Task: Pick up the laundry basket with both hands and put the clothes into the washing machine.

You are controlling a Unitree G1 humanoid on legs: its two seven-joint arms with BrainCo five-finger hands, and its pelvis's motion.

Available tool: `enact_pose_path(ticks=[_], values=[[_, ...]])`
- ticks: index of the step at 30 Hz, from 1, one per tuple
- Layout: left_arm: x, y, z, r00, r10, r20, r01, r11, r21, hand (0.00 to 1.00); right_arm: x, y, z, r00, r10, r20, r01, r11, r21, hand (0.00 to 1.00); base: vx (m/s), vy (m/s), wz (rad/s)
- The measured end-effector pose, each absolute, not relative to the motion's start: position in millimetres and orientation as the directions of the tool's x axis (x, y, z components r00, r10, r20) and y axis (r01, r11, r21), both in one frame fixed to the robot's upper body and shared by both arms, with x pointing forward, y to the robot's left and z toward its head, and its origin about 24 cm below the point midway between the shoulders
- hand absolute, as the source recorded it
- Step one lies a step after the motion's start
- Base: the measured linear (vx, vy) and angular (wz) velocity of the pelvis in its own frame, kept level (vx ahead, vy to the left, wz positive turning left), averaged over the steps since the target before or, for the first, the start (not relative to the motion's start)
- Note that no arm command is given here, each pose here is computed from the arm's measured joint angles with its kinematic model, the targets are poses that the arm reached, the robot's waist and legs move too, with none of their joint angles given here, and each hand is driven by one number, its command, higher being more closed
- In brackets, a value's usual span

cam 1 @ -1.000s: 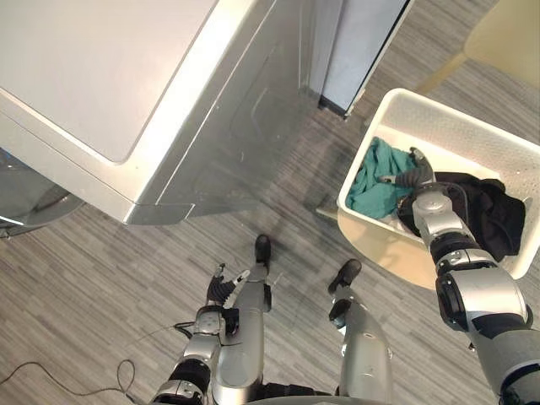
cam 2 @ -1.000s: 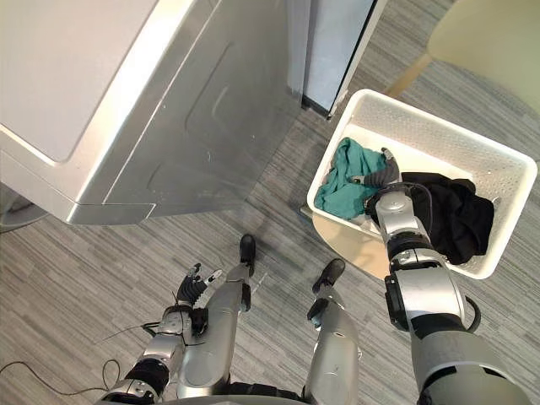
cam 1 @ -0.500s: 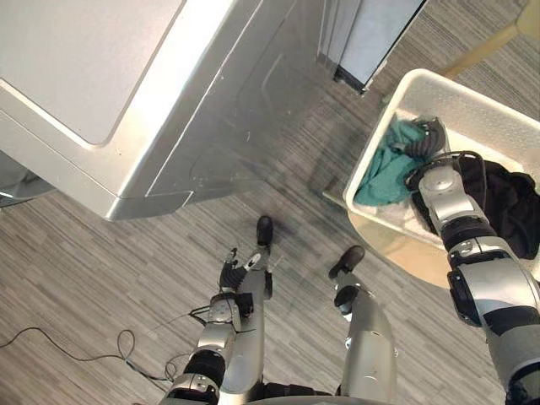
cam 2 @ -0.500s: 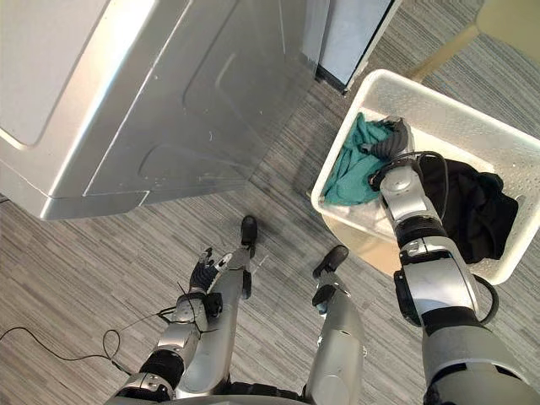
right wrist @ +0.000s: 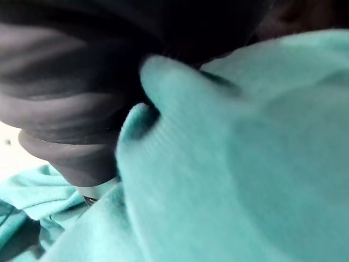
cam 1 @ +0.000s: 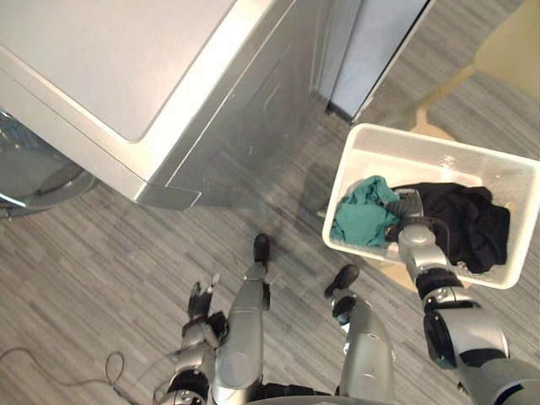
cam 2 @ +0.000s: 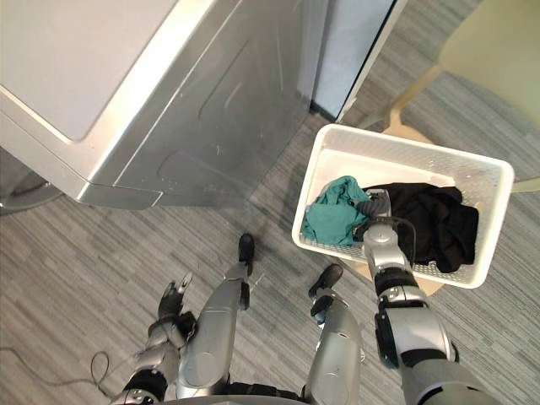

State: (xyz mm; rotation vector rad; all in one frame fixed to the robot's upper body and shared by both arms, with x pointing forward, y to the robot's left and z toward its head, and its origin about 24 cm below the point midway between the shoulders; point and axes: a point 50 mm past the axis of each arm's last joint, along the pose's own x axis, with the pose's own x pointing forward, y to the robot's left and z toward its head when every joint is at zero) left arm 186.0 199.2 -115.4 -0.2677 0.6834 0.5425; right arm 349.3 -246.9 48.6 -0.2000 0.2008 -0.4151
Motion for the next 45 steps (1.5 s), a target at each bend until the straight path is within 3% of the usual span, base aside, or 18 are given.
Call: enact_pose_path(ticks=[5, 8, 10, 13, 15, 17, 19, 21, 26, 28, 29, 31, 33, 36, 40, 42, 45], values=[[133, 236, -134, 0.462, 0.484, -0.743, -0.717, 0.697, 0.008, 0.00, 319, -249, 45, 0.876, -0.475, -0.079, 0.467, 0.878, -0.099, 1.00, 0.03, -0.015, -0.14], [107, 271, -131, 0.335, 0.590, -0.735, -0.870, 0.492, -0.001, 0.00, 285, -266, 40, 0.823, -0.566, -0.042, 0.563, 0.824, -0.058, 1.00, 0.13, -0.019, 0.14], [96, 296, -118, 0.272, 0.681, -0.679, -0.935, 0.353, -0.020, 0.00, 265, -282, 42, 0.782, -0.623, -0.010, 0.621, 0.781, -0.058, 1.00, 0.16, -0.021, 0.34], [97, 334, -78, 0.247, 0.826, -0.506, -0.968, 0.234, -0.092, 0.00, 244, -296, 47, 0.730, -0.682, 0.033, 0.683, 0.730, -0.030, 1.00, 0.17, -0.020, 0.09], [106, 353, -39, 0.247, 0.910, -0.334, -0.966, 0.205, -0.156, 0.00, 240, -295, 52, 0.715, -0.697, 0.062, 0.698, 0.716, 0.011, 1.00, 0.11, -0.037, -0.01], [126, 358, 11, 0.276, 0.955, -0.110, -0.944, 0.248, -0.216, 0.00, 240, -290, 61, 0.716, -0.690, 0.107, 0.685, 0.724, 0.081, 1.00, 0.07, -0.032, -0.15], [135, 352, 34, 0.295, 0.955, -0.018, -0.918, 0.278, -0.283, 0.00, 241, -287, 68, 0.725, -0.676, 0.132, 0.667, 0.737, 0.112, 1.00, 0.02, -0.011, -0.14], [153, 335, 66, 0.359, 0.924, 0.132, -0.876, 0.382, -0.294, 0.00, 244, -279, 81, 0.747, -0.639, 0.184, 0.621, 0.769, 0.150, 1.00, -0.01, 0.001, -0.39], [199, 291, 101, 0.541, 0.791, 0.285, -0.729, 0.610, -0.311, 0.00, 249, -264, 104, 0.774, -0.564, 0.286, 0.532, 0.826, 0.189, 1.00, -0.07, 0.000, -0.55], [223, 253, 116, 0.684, 0.634, 0.360, -0.556, 0.773, -0.306, 0.00, 252, -251, 121, 0.784, -0.507, 0.359, 0.459, 0.862, 0.215, 1.00, -0.09, 0.003, -0.65], [228, 242, 118, 0.725, 0.579, 0.373, -0.491, 0.815, -0.308, 0.00, 252, -247, 125, 0.785, -0.489, 0.380, 0.437, 0.872, 0.219, 1.00, -0.08, 0.006, -0.60], [246, 197, 128, 0.840, 0.358, 0.408, -0.214, 0.909, -0.357, 0.00, 251, -236, 139, 0.780, -0.445, 0.440, 0.383, 0.895, 0.227, 1.00, -0.06, 0.012, -0.58], [257, 160, 134, 0.884, 0.171, 0.434, -0.001, 0.931, -0.365, 0.00, 254, -226, 146, 0.788, -0.404, 0.465, 0.331, 0.914, 0.233, 1.00, -0.08, 0.015, -0.61], [270, 121, 135, 0.905, -0.020, 0.425, 0.196, 0.905, -0.376, 0.00, 257, -214, 149, 0.806, -0.351, 0.477, 0.261, 0.933, 0.246, 1.00, -0.06, 0.002, -0.47], [273, 54, 127, 0.863, -0.342, 0.372, 0.469, 0.816, -0.337, 0.00, 254, -193, 165, 0.806, -0.242, 0.540, 0.118, 0.960, 0.254, 1.00, -0.02, -0.014, -0.24], [276, 33, 124, 0.832, -0.442, 0.335, 0.538, 0.789, -0.298, 0.00, 254, -187, 166, 0.812, -0.203, 0.547, 0.076, 0.966, 0.246, 1.00, 0.00, -0.011, -0.20], [275, 22, 130, 0.812, -0.469, 0.346, 0.571, 0.760, -0.311, 0.00, 251, -179, 167, 0.817, -0.173, 0.549, 0.028, 0.965, 0.262, 1.00, 0.01, -0.012, -0.26]])
